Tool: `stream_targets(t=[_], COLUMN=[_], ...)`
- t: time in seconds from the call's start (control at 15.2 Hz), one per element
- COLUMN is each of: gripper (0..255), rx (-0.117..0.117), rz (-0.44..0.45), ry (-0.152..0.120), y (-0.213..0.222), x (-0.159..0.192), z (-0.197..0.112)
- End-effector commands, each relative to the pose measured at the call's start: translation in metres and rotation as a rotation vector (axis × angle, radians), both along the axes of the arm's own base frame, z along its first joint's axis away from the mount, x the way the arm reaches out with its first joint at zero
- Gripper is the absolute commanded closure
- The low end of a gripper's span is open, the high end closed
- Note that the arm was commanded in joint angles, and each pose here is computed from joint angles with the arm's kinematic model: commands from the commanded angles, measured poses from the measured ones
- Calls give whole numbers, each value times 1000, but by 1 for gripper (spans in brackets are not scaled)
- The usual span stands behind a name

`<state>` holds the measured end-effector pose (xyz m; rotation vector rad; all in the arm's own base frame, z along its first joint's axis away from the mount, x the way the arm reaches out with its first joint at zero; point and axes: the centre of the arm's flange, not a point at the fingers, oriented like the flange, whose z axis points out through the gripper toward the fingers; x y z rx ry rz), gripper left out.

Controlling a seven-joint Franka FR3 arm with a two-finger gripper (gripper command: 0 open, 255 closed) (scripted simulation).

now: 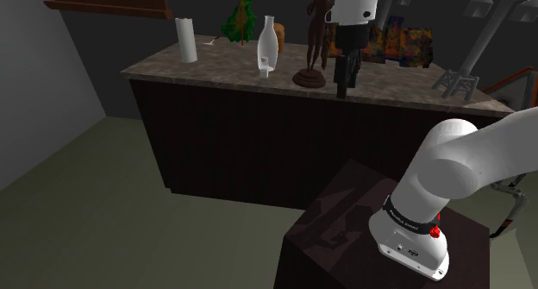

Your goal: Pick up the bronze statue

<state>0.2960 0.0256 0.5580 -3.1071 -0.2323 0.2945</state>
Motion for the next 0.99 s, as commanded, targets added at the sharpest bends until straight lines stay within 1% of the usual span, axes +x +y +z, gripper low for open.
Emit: stream_targets(t=[0.0,0.92], gripper=[0,0], rx=[0,-5], rz=[0,-114], ry=[0,-258], y=[0,-141], x=[0,79], z=[0,-15])
